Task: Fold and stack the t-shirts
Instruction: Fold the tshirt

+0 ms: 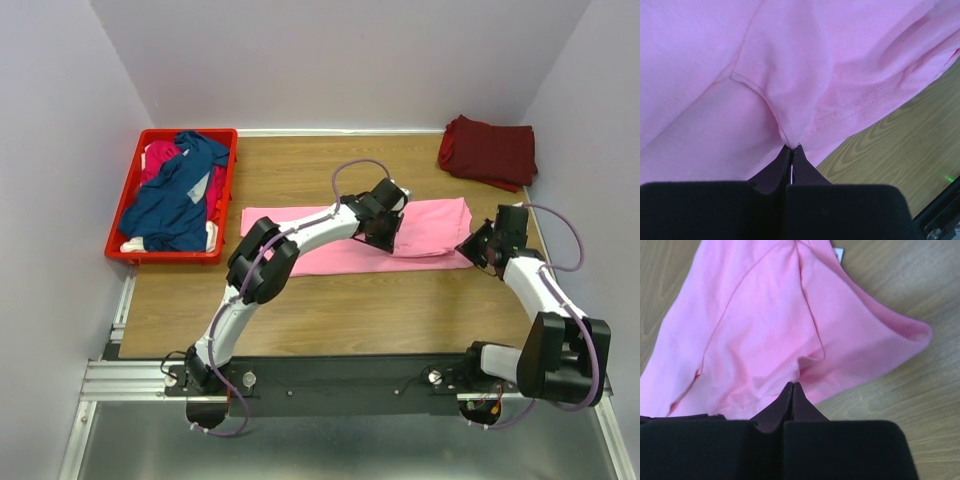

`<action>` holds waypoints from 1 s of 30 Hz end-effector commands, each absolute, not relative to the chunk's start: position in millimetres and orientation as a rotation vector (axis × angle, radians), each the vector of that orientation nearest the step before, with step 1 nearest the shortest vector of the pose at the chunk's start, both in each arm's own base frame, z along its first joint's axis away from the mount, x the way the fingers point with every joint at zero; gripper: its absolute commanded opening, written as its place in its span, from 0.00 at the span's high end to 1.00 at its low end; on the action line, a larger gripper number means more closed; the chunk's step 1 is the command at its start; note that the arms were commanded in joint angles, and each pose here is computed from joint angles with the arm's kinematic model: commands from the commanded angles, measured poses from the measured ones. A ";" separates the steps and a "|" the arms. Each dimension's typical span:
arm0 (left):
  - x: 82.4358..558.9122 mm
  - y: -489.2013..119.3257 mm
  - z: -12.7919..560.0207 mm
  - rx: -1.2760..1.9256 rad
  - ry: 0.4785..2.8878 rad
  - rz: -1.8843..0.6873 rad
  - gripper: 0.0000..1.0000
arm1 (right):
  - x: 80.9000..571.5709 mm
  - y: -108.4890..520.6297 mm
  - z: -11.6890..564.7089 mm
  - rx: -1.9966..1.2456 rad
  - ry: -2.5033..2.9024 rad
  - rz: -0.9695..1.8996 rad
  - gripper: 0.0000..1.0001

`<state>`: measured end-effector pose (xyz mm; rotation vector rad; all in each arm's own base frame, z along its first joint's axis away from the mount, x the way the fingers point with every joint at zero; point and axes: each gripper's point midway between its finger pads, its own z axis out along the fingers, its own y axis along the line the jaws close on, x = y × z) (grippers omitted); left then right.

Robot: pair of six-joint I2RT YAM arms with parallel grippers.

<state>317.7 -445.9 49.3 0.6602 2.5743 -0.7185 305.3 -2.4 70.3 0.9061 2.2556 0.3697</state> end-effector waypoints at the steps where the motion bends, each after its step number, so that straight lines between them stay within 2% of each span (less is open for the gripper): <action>1: 327.1 -451.9 61.2 0.637 2.570 -0.812 1.00 | 314.1 -13.2 73.0 0.915 2.273 0.312 0.99; 16: 341.8 -458.0 60.7 0.592 2.607 -1.005 1.00 | 368.3 -22.1 69.3 0.902 2.320 0.299 0.99; 20: 342.9 -450.5 63.4 0.577 2.610 -1.007 0.79 | 376.7 -23.5 66.4 0.887 2.333 0.296 0.99; 21: 344.7 -449.0 71.2 0.575 2.589 -1.010 0.68 | 378.1 -23.5 65.5 0.887 2.336 0.300 0.99; 22: 342.4 -444.0 68.2 0.566 2.601 -1.001 0.62 | 381.2 -23.9 64.1 0.884 2.342 0.296 0.99; 23: 346.5 -440.1 76.8 0.555 2.579 -0.996 0.52 | 382.8 -24.0 62.7 0.882 2.346 0.299 0.99; 26: 350.5 -425.2 83.6 0.528 2.570 -0.970 0.37 | 389.7 -23.3 61.1 0.876 2.352 0.308 0.99; 30: 355.0 -407.6 95.9 0.502 2.542 -0.923 0.34 | 397.3 -21.5 58.0 0.872 2.365 0.329 0.96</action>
